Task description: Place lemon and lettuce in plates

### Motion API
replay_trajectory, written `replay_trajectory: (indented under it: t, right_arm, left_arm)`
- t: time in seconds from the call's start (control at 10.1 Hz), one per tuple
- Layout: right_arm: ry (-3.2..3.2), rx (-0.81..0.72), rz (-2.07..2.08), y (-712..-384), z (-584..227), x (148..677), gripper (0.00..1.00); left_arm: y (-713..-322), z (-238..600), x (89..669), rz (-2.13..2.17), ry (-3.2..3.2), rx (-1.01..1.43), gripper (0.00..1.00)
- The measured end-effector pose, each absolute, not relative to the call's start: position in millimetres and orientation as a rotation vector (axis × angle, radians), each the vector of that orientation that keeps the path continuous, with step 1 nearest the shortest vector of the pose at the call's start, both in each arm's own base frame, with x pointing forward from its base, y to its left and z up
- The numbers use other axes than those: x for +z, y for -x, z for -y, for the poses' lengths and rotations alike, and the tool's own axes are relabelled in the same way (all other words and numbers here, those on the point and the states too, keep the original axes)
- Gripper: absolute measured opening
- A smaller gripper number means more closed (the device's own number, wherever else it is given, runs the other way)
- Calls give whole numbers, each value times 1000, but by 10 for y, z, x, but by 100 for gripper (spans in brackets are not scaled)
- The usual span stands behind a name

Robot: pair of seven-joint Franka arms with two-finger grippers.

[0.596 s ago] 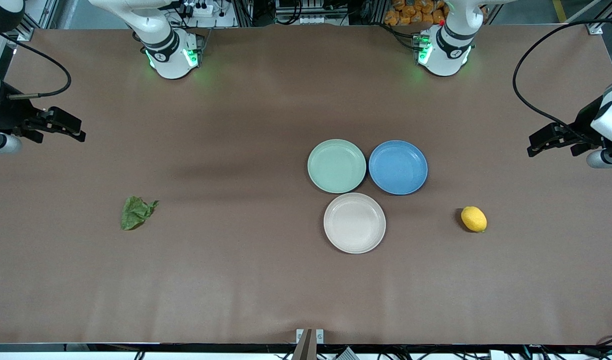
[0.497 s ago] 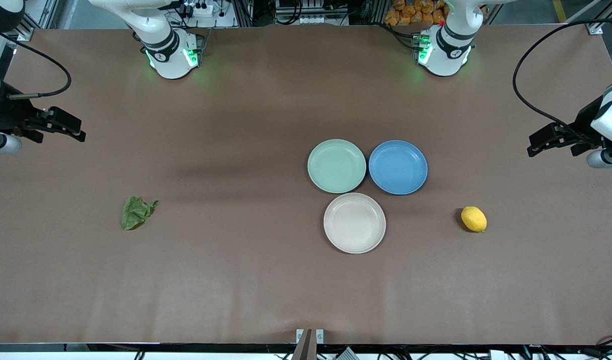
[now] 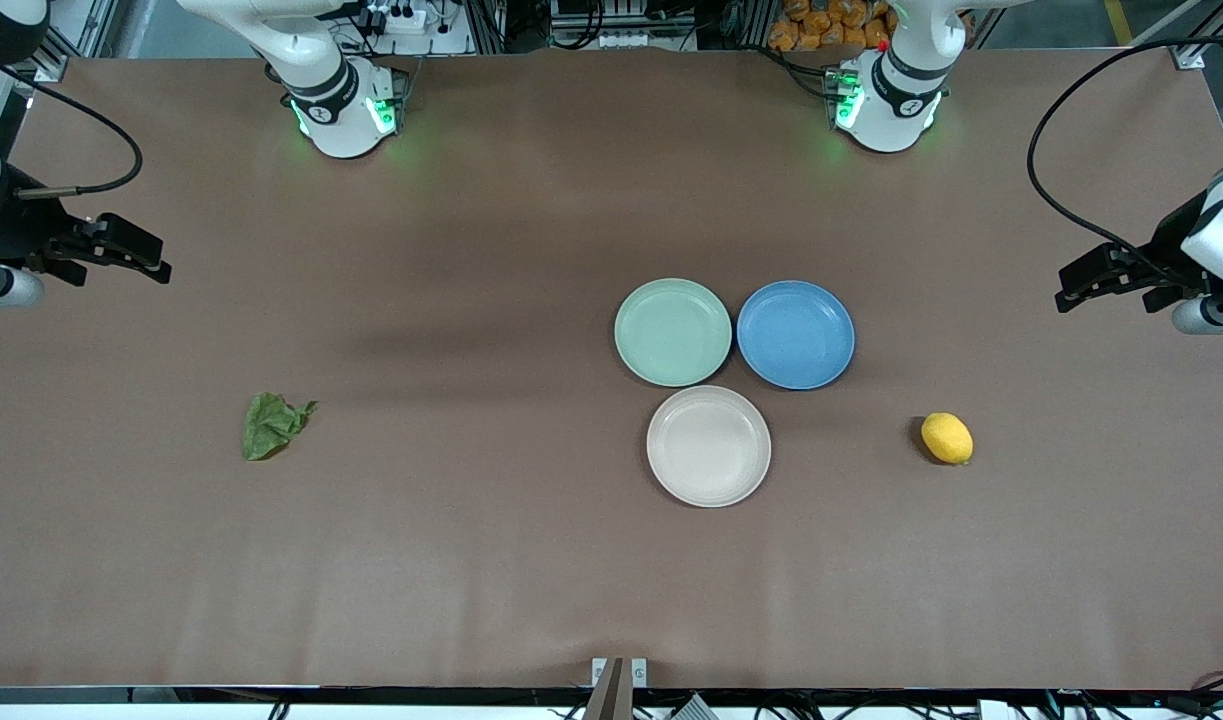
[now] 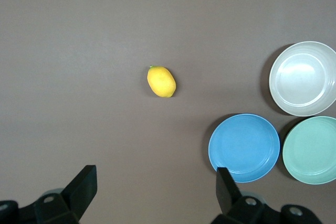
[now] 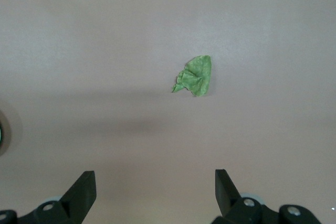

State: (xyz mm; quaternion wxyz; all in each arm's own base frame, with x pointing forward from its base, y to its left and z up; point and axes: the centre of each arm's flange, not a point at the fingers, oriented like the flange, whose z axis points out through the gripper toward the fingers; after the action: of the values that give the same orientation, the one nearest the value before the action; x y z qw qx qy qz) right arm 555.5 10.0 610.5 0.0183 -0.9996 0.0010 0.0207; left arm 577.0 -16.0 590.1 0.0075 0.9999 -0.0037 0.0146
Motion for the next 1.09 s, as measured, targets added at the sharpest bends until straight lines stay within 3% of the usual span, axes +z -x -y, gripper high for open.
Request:
replay_trajectory:
  t: [0.8, 1.09]
  right_arm:
    - [3099, 185, -52, -5535, 75, 5859, 100]
    - [3094, 312, -45, -5875, 22, 5079, 100]
  left_arm:
    - [-5775, 136, 5936, 7, -3126, 57, 100]
    - [-5775, 135, 5950, 9, -3126, 62, 100]
